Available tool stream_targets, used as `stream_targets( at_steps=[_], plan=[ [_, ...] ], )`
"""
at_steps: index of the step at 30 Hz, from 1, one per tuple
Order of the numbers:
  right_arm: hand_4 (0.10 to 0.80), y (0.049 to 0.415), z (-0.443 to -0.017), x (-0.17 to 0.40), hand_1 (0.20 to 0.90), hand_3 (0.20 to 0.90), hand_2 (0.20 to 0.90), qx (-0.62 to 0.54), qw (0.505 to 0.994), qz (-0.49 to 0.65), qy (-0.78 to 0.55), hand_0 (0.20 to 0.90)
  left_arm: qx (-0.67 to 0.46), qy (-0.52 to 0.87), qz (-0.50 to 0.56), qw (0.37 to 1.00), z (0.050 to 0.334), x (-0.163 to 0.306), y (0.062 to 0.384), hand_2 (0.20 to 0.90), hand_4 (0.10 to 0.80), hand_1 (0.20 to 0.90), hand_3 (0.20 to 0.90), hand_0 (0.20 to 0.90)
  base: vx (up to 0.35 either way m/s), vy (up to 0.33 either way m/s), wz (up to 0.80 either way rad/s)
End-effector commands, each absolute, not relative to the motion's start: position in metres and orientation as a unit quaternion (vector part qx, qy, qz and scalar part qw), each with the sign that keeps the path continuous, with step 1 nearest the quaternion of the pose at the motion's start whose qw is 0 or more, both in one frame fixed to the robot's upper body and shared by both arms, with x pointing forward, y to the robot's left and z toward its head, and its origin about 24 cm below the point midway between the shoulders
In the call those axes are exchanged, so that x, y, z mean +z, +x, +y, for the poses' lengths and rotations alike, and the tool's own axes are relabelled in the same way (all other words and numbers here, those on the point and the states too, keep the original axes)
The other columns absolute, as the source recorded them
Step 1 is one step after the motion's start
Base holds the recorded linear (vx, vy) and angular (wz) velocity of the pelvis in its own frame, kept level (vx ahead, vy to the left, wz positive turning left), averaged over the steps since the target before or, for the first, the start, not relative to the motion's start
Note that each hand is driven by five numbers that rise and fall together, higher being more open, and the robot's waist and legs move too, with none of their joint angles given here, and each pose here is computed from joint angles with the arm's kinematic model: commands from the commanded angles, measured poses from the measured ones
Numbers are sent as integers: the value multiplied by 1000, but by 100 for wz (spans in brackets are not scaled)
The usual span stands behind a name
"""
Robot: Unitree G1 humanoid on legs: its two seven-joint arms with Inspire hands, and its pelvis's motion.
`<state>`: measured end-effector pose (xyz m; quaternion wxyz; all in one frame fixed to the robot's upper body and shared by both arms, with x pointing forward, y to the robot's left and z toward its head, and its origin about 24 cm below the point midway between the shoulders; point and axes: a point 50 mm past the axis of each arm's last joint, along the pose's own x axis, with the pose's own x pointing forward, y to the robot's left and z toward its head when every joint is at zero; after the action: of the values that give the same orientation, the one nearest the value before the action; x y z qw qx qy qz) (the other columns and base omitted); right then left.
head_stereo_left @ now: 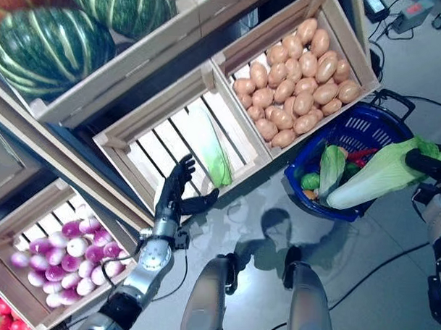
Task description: Put vegetables into the basket
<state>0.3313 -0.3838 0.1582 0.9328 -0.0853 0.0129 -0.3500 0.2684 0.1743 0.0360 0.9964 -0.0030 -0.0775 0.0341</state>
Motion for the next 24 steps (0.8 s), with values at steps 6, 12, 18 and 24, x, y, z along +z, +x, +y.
stream_targets(
  at_steps=[6,12,18,24],
  plan=[
    [400,349,-367,256,300,300,300,-327,920,-158,-149,300,67,-38,-252,965,179,116,287,900,800,900,900,900,13,94,-82],
    [400,353,-365,278,300,300,300,-324,920,-151,-163,300,67,-45,-282,956,182,134,288,900,800,900,900,900,-26,22,-26],
    [400,356,-360,289,300,300,300,-315,920,-168,-160,300,57,-51,-298,951,179,144,285,900,800,900,900,900,-37,-25,16],
    [800,354,-353,318,900,900,900,-321,908,-216,-162,900,41,-48,-296,953,175,140,279,900,800,900,900,900,-38,-27,18]
  ],
)
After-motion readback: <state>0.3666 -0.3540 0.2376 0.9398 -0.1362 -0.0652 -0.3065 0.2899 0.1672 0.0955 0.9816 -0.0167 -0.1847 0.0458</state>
